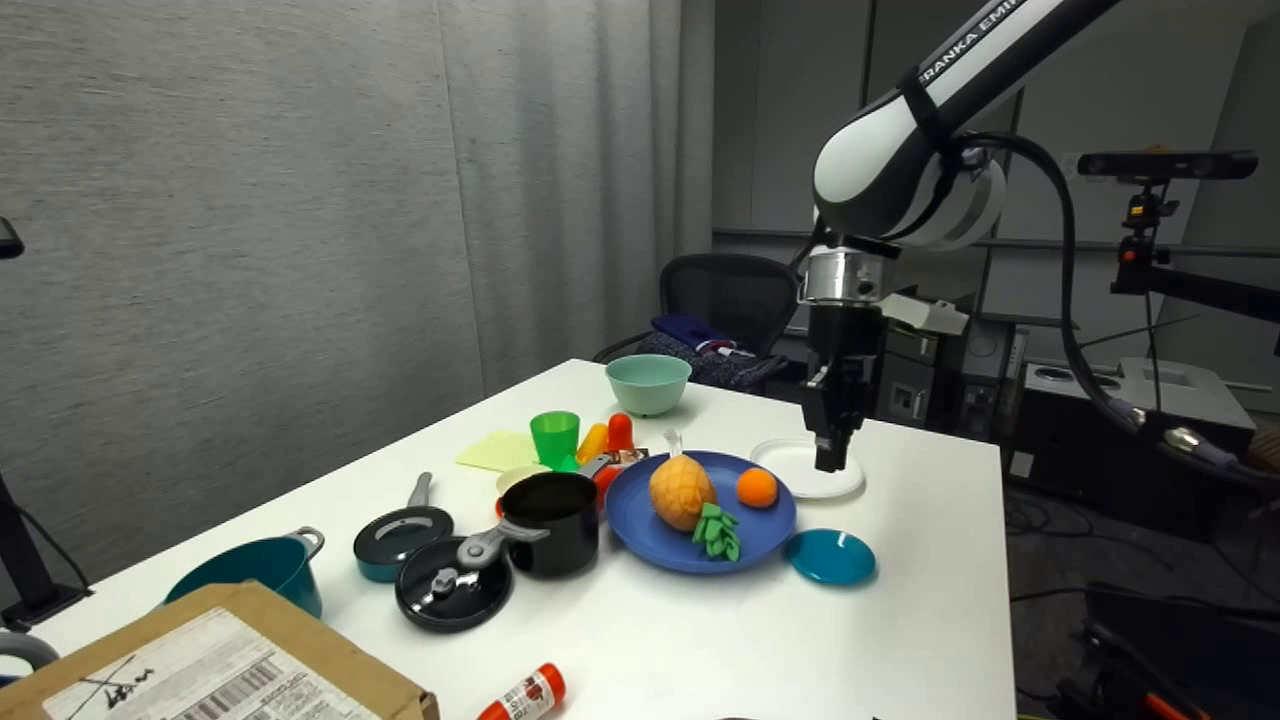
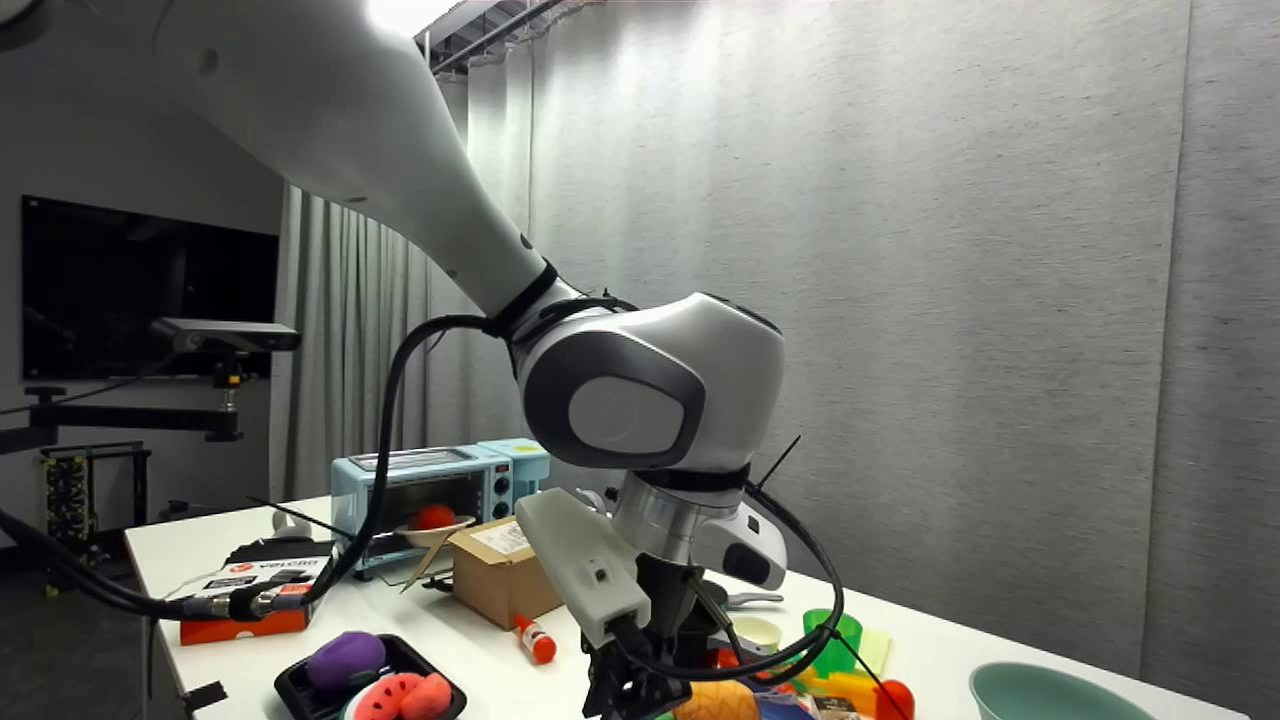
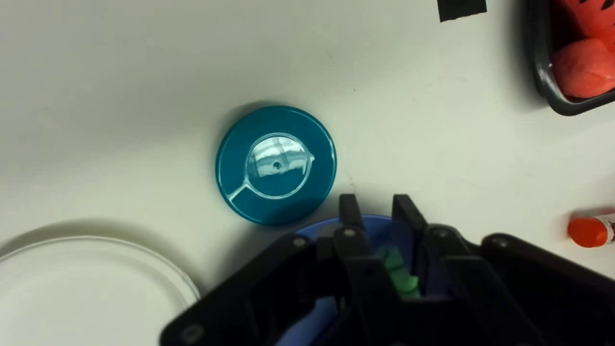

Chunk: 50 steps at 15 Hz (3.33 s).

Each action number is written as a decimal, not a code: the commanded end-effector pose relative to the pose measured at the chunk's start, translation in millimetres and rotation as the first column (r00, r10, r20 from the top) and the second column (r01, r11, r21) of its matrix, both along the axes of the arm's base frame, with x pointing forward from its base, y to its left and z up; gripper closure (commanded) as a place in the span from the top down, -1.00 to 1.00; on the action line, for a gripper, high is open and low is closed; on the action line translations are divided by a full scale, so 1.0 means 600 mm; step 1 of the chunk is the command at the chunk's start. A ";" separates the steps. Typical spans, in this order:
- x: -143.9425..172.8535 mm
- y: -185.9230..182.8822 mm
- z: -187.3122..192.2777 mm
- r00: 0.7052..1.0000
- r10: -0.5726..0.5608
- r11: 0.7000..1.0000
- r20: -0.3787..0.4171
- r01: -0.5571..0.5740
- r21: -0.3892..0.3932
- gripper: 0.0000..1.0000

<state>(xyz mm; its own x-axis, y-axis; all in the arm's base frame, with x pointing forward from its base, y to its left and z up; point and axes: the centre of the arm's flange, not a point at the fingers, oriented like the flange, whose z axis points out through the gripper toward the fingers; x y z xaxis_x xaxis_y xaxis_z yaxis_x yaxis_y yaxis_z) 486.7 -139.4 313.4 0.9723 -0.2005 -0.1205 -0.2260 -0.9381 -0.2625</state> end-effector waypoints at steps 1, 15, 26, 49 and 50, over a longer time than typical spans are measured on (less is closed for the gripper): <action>0.000 0.000 0.000 1.000 0.001 1.000 0.000 -0.001 0.000 -0.48; 0.028 0.005 0.005 0.999 0.005 0.998 0.037 -0.007 0.057 0.32; 0.147 0.225 -0.126 0.903 0.415 0.869 -0.113 -0.357 0.343 1.00; 0.090 0.368 -0.209 0.789 0.614 0.693 -0.013 -0.532 0.486 1.00; 0.091 0.372 -0.212 0.788 0.616 0.682 -0.004 -0.531 0.503 1.00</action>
<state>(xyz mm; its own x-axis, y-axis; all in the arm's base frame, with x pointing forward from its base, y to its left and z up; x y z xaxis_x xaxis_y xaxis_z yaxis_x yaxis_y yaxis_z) 543.3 81.6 191.2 0.8381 0.4852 -0.2492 0.2279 -0.7265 -0.6483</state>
